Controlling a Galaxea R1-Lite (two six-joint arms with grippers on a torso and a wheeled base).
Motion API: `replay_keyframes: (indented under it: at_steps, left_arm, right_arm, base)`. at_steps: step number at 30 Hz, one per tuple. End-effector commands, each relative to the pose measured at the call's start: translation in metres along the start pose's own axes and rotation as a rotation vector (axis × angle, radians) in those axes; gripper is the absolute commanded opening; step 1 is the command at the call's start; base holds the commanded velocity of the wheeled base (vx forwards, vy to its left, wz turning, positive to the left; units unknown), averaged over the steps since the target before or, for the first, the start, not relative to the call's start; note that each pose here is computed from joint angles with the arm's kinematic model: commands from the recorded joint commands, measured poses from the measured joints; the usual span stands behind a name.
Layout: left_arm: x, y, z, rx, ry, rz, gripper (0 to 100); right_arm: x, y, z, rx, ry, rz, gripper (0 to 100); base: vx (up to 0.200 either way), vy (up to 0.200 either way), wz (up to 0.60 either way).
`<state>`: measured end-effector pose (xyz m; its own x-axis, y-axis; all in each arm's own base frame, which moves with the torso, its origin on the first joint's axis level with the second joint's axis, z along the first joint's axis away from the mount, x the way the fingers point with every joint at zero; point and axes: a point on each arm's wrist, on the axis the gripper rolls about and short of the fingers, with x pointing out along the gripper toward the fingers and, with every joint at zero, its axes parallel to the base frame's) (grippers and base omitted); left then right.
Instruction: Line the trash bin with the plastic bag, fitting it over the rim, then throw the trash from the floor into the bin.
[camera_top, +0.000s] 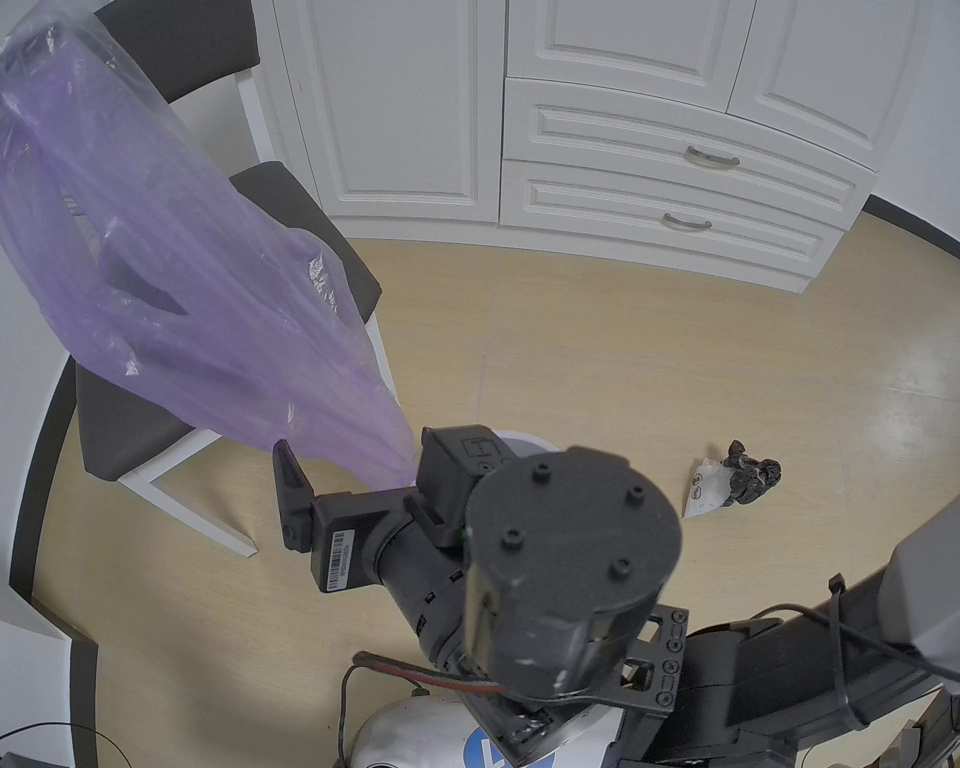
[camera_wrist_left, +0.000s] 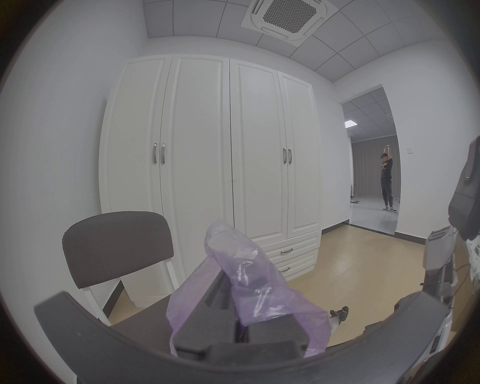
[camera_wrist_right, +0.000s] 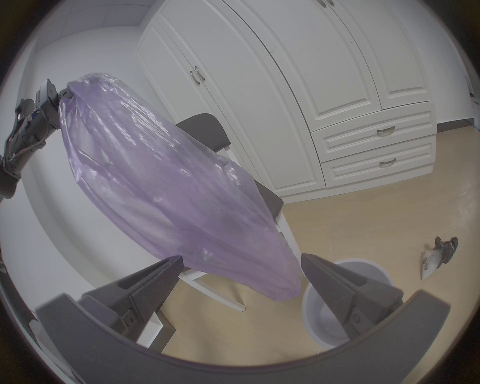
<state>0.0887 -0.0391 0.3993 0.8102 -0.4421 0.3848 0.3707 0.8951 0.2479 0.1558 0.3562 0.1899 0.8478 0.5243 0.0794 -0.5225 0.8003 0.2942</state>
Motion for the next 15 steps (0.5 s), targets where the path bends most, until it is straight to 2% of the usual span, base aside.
replay_keyframes:
  at_steps: [1,11,15]
  left_arm:
    - [0.003,0.000,-0.002,-0.001,0.007,-0.003,0]
    - [0.004,0.000,-0.002,-0.001,0.007,-0.003,0]
    - [0.003,0.000,-0.002,-0.001,0.005,-0.002,0]
  right_arm:
    - [-0.003,0.001,0.006,0.007,-0.010,0.005,100]
    - [0.001,0.002,0.001,0.003,-0.005,0.002,100]
    - [0.008,0.001,-0.019,-0.019,0.027,0.000,100]
  base:
    - [0.000,0.000,0.00]
    - [0.000,0.000,0.00]
    - [0.000,0.000,0.00]
